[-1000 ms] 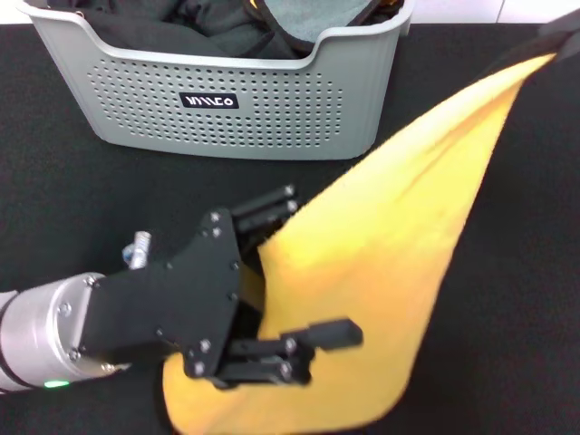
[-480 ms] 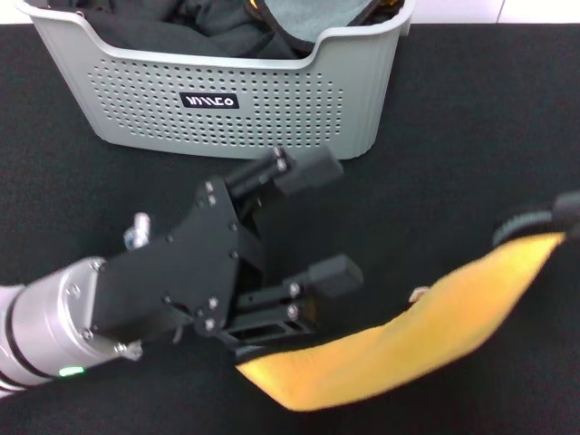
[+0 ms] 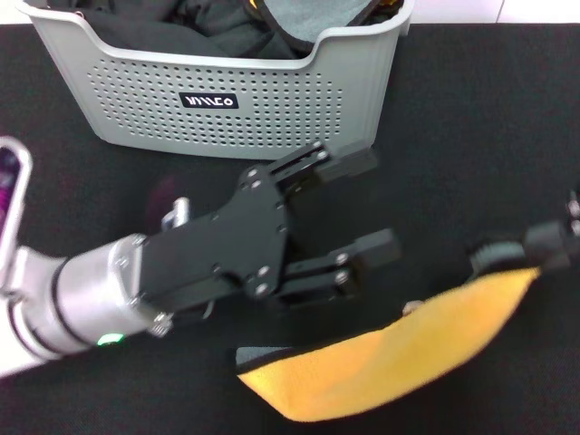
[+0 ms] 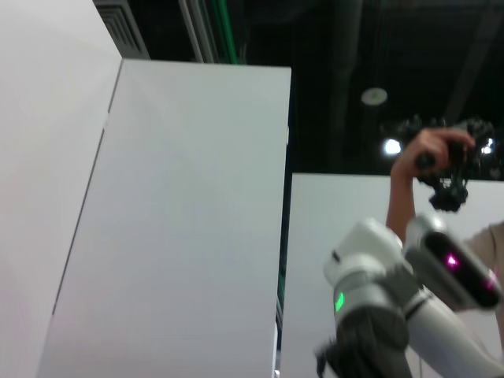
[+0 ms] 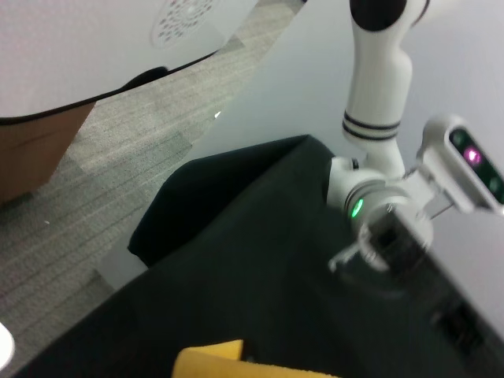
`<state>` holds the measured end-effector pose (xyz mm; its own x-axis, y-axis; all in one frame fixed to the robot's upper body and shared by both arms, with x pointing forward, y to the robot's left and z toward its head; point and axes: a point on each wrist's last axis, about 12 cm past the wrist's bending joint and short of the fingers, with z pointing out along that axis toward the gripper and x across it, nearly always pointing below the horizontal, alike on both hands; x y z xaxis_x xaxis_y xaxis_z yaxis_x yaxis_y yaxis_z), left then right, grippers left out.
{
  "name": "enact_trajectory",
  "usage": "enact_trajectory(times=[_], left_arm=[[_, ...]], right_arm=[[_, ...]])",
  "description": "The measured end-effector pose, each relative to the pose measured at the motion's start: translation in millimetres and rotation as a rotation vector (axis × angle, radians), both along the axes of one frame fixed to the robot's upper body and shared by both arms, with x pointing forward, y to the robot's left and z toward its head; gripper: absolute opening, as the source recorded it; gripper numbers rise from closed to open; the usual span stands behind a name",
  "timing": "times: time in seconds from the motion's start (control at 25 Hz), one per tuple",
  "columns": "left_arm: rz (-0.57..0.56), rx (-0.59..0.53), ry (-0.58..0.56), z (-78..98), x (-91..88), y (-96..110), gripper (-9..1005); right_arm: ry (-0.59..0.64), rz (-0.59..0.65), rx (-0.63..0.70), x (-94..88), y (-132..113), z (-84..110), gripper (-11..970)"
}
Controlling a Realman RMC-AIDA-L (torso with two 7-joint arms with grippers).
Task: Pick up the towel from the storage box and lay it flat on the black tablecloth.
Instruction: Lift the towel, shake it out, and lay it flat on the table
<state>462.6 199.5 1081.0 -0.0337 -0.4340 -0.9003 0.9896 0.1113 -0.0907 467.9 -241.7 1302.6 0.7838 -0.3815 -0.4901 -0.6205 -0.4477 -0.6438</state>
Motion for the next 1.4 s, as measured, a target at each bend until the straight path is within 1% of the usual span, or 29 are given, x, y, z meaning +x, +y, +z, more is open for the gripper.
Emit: enact_trajectory(times=[0.12, 0.24, 0.32, 0.56, 0.64, 0.76, 0.88, 1.0, 1.08, 1.24, 1.4], left_arm=[[-0.017, 0.036, -0.004, 3.9, 13.5, -10, 779], [-0.029, 0.046, 0.006, 6.9, 20.1, -12, 778], [-0.054, 0.052, 0.014, 10.3, 24.6, -14, 777], [-0.159, 0.079, 0.015, 23.9, 37.2, -22, 775], [-0.232, 0.1, 0.014, 30.9, 40.0, -24, 774], [-0.309, 0.115, 0.014, 40.2, 43.1, -29, 774], [-0.353, 0.125, 0.017, 46.2, 47.2, -36, 773], [-0.364, 0.125, 0.023, 46.8, 48.0, -42, 773], [-0.352, 0.12, 0.027, 46.0, 48.4, -47, 773], [-0.309, 0.123, 0.028, 46.1, 53.5, -52, 774], [-0.261, 0.108, 0.038, 46.8, 58.4, -52, 774]], right_arm=[[-0.04, 0.025, 0.013, 6.6, 7, 16.5, 9], [-0.071, 0.04, 0.031, 8.7, 7, 29.7, 9], [-0.088, 0.046, 0.04, 8.5, 4, 34.0, 9], [-0.135, 0.036, 0.052, 10.5, -4, 35.6, 10], [-0.141, 0.036, 0.057, 14.0, -5, 36.3, 10], [-0.15, 0.027, 0.063, 19.5, -5, 38.5, 10], [-0.165, 0.013, 0.076, 23.0, -4, 40.8, 10], [-0.177, 0.022, 0.085, 25.9, -1, 43.3, 10], [-0.175, 0.037, 0.088, 26.3, 2, 43.7, 10], [-0.191, 0.076, 0.093, 23.7, 7, 42.2, 9], [-0.208, 0.107, 0.098, 21.5, 11, 44.9, 10]])
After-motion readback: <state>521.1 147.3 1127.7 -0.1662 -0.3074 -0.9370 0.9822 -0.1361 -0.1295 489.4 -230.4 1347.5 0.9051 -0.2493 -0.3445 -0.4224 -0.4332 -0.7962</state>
